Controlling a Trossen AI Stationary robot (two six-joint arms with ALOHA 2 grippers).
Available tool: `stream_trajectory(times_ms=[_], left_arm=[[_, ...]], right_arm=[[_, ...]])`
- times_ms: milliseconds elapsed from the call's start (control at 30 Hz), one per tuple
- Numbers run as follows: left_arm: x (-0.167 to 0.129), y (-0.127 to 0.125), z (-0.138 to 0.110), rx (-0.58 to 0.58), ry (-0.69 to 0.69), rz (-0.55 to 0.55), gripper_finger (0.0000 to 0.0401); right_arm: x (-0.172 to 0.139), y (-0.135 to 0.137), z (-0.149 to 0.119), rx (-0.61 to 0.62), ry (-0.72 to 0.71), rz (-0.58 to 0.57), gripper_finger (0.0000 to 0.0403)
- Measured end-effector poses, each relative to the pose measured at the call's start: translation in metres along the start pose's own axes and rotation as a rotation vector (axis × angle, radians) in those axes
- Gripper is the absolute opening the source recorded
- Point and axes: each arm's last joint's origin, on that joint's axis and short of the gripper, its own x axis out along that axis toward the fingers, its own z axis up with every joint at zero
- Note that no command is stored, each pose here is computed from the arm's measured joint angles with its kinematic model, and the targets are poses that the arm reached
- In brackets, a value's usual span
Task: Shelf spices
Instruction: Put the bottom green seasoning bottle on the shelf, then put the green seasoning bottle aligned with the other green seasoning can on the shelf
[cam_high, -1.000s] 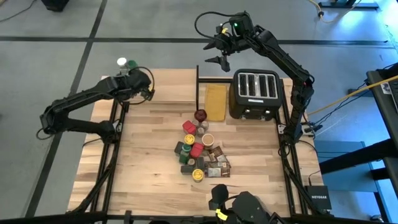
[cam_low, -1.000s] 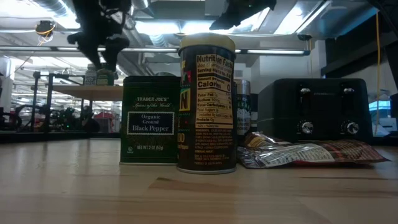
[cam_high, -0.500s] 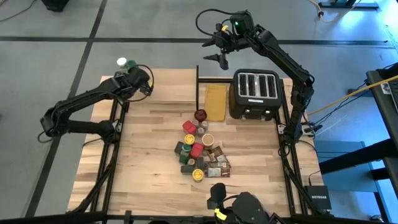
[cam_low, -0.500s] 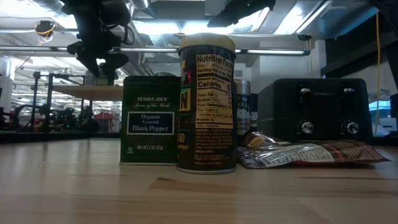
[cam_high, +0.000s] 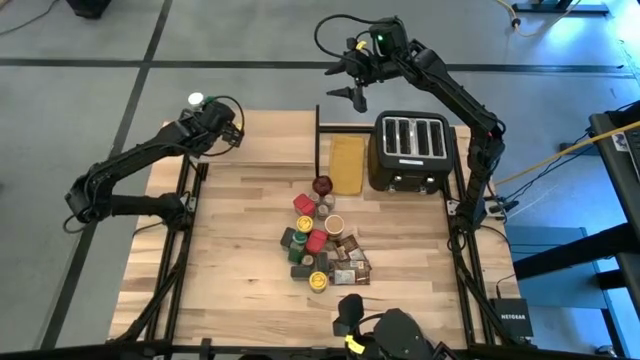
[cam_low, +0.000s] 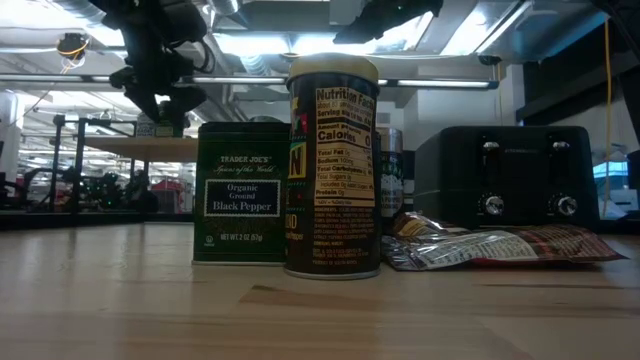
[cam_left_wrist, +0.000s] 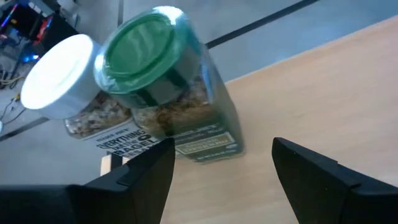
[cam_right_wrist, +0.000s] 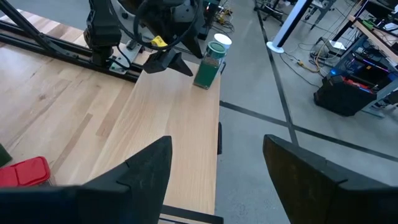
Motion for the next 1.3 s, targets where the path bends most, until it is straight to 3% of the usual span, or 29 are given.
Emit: stream_trajectory(times_ms=[533,1033,1300], left_arm=[[0.004,0.001,0.001,-0.011,0.025,-0.110,0.0263],[0.006,0.004,0.005,-0.017,0.007,-0.105,0.0263],[-0.013,-0.002,0.004,0.008,-0.046,-0.175,0.0263]], right_arm=[[0.000,0.000,0.000,0.000,0.000,0.000,0.0259],[0.000,0.000,0.000,-0.001,-0.001,0.000,0.0259],[0.000,0.000,0.000,0.017,0.000,-0.002,0.0259]])
